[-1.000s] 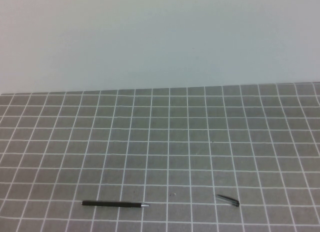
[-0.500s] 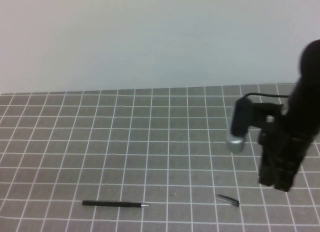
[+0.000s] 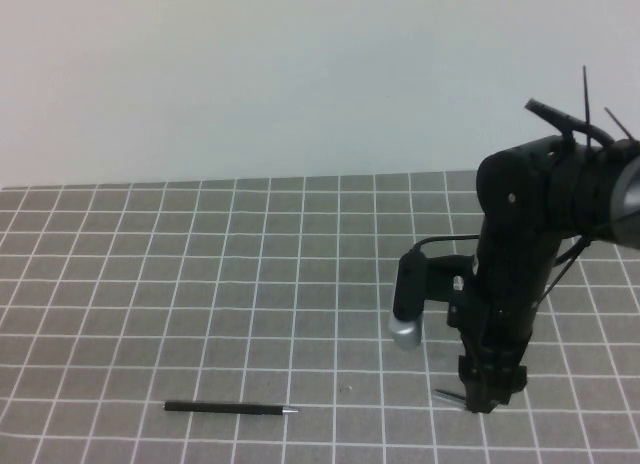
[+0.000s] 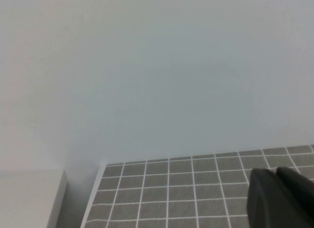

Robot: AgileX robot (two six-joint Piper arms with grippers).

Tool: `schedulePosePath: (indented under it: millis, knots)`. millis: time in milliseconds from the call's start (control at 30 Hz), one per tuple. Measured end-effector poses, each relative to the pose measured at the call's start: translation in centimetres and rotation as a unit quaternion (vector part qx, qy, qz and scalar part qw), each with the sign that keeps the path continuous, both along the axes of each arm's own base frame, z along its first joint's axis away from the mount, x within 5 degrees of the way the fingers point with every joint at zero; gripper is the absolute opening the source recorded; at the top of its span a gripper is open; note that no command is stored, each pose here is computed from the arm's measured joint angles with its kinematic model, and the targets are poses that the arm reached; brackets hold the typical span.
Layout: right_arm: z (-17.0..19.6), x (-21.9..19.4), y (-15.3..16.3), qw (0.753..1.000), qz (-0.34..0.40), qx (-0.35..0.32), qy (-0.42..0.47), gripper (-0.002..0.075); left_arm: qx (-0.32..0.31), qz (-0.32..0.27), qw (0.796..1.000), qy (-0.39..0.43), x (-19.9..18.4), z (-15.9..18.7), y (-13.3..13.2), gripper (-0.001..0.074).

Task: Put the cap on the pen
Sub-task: 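Pick up the pen and its cap, cap the pen, and set it down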

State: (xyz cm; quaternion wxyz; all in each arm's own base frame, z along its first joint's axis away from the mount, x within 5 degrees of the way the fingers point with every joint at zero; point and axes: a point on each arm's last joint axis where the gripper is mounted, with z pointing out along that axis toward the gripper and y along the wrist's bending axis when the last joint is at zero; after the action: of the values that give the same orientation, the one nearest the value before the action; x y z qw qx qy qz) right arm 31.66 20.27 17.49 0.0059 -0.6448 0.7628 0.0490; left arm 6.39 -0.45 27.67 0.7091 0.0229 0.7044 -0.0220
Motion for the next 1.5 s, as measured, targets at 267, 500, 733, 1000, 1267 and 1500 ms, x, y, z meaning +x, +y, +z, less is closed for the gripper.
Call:
schedulePosePath:
  millis: [267,500,733,1000,1267,1500]
  knots:
    - [-1.2,0.6,0.5,1.000,0.001,0.005,-0.018,0.0463,0.000,0.000,1.000,-0.001,0.0,0.0,0.0,0.0001]
    - [-1.8,0.6,0.6,1.000,-0.006,0.002,-0.012,0.0462,0.000,0.000,1.000,-0.001,0.0,0.0,0.0,0.0001]
    - [-2.8,0.5,1.3,1.000,0.004,-0.006,-0.012,0.0461,0.000,0.000,1.000,-0.001,0.0,0.0,0.0,0.0000]
    - [-3.9,0.0,2.2,0.999,0.018,-0.027,-0.011,0.0460,0.000,0.000,1.000,-0.001,0.0,0.0,0.0,0.0000]
    - [-3.9,0.1,2.2,0.999,0.019,-0.036,-0.016,0.0427,0.000,0.000,1.000,0.000,0.0,0.0,0.0,0.0000]
    - [-3.9,0.1,2.1,0.999,0.019,-0.042,-0.015,0.0347,0.000,0.000,1.000,0.000,0.0,0.0,0.0,0.0000]
